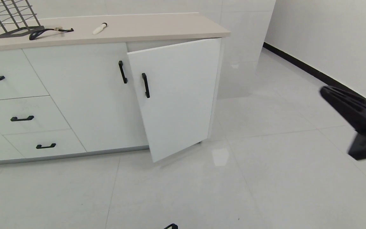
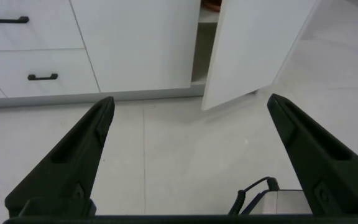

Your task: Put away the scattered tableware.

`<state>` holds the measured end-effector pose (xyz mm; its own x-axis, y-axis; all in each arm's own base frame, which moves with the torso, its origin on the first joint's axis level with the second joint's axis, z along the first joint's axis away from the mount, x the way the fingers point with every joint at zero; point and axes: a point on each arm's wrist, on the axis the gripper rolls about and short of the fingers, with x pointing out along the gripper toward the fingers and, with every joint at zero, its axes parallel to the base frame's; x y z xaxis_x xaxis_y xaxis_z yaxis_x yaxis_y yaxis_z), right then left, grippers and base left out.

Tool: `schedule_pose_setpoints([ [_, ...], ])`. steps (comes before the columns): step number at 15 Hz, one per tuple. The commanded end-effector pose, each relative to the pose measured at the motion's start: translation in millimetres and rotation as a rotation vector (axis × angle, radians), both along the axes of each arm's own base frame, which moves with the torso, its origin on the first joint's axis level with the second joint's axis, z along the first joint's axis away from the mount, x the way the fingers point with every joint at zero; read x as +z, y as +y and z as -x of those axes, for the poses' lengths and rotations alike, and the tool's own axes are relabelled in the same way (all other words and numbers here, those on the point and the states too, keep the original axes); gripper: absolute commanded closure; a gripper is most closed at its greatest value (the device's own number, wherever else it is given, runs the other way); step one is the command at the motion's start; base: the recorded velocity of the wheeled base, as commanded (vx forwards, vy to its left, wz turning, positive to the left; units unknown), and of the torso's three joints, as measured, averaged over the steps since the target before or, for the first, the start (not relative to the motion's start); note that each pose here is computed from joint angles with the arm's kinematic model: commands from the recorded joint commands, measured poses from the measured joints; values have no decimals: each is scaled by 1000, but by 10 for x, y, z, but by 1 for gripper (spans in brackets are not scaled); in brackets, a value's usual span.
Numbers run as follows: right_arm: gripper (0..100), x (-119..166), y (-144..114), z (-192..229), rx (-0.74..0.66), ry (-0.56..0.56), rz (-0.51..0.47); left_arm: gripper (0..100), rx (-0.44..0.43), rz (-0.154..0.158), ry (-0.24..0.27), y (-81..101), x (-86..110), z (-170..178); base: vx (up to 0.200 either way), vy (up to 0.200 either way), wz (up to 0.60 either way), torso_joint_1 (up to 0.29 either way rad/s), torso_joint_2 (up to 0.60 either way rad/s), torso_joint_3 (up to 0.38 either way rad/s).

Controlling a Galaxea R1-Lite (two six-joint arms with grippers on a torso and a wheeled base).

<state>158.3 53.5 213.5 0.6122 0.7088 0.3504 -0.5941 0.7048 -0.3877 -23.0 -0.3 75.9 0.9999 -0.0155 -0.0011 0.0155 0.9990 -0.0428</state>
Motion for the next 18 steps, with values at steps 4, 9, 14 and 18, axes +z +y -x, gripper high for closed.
schedule_pose_setpoints([
  [4,100,-538,-426,1624,-217,-20,-57,0,2,-1,2,0,0,-1,0,200,0,1,1,8],
  [9,100,-1215,-444,1815,-368,345,-58,0,6,-15,25,-2,8,-17,160,40,0,0,-1,2],
  [14,100,-1342,-503,1818,-641,454,-136,0,6,-12,16,-1,3,-14,200,0,0,5,4,0],
  [18,100,-1374,-527,1811,-727,504,-232,0,5,-7,11,-1,4,-11,50,200,0,5,5,2],
])
